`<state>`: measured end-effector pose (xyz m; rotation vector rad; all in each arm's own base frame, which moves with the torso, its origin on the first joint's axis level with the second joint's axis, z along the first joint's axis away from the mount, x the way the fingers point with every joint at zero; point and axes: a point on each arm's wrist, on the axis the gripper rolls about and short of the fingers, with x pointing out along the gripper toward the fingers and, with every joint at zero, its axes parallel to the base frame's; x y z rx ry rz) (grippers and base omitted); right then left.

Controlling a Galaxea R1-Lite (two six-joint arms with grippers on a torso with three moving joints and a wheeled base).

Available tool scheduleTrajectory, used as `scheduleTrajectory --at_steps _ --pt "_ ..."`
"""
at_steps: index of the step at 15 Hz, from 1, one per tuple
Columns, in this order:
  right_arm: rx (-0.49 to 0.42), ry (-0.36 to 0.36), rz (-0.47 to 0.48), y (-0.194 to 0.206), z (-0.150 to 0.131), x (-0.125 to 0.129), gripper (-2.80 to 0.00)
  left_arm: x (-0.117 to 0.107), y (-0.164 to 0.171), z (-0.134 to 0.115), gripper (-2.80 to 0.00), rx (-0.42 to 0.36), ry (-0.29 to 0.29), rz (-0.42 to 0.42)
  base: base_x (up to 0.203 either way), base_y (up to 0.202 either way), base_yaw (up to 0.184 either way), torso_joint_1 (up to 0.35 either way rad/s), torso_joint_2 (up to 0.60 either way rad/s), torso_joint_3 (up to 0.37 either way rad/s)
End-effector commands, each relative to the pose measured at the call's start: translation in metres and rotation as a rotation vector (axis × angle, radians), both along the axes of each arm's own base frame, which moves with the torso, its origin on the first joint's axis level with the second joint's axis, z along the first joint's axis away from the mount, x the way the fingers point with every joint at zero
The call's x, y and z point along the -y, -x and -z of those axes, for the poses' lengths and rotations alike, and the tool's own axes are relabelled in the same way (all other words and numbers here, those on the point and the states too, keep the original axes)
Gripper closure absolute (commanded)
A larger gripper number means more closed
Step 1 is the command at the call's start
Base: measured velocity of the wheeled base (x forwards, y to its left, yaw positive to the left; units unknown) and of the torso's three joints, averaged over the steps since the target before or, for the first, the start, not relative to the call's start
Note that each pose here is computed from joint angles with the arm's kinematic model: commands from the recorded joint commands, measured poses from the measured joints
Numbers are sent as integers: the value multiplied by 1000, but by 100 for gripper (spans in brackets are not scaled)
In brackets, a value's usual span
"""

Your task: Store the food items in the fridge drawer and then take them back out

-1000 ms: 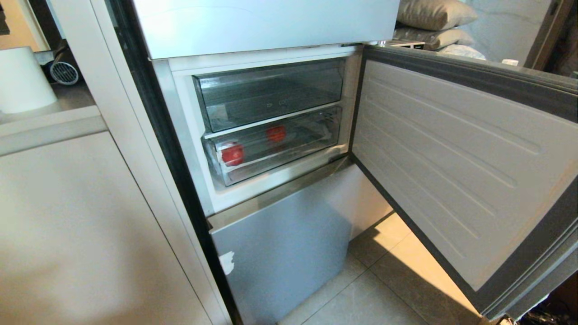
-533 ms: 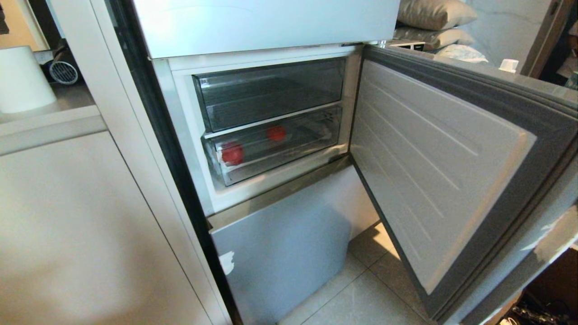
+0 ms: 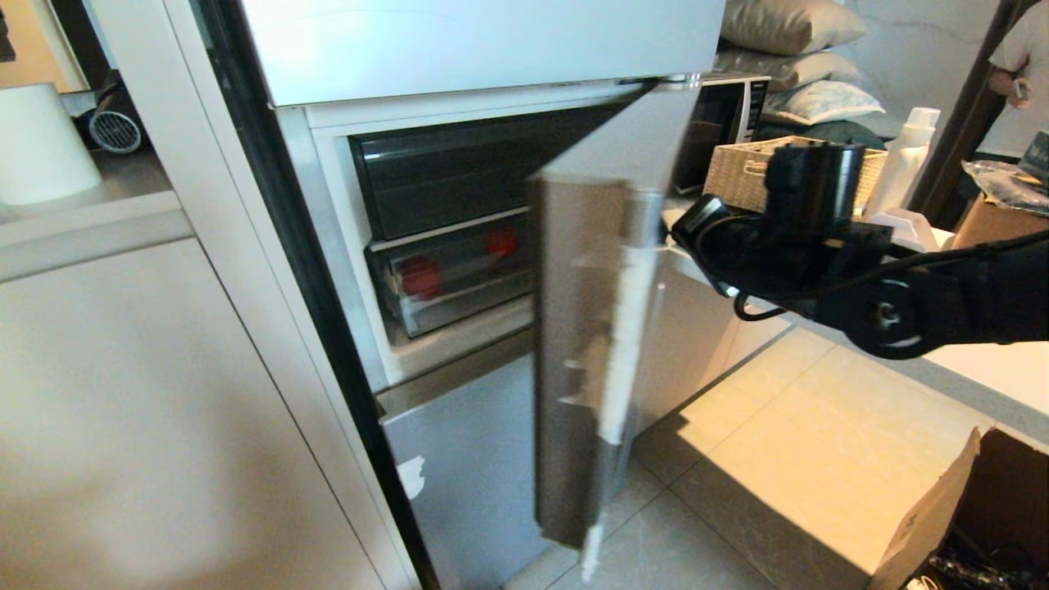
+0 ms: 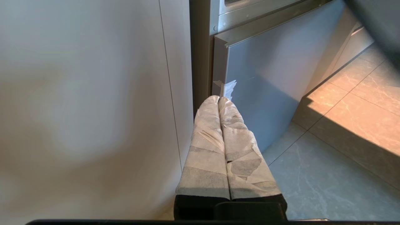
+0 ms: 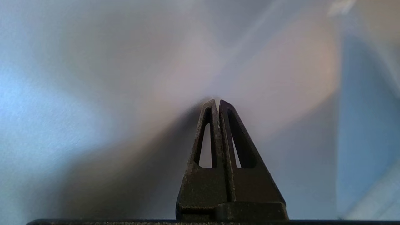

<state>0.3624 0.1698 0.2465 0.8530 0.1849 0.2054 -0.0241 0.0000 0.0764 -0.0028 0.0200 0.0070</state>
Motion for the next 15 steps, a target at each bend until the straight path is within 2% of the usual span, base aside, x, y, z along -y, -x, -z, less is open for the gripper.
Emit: scheduleTrajectory --at_steps 1,3,5,8,15 --pt "5 17 -84 -29 21 -59 0 0 0 0 0 0 0 -1 0 0 0 0 0 0" --pt "27 25 -137 -38 24 -86 0 0 0 0 0 0 0 -1 0 0 0 0 0 0" --pt "32 17 -239 -37 23 -93 0 0 0 0 0 0 0 -1 0 0 0 0 0 0" --pt "44 13 -271 -35 17 -92 0 0 0 0 0 0 0 -1 0 0 0 0 0 0" --pt "36 20 -271 -13 -3 -79 0 0 0 0 0 0 0 -1 0 0 0 0 0 0"
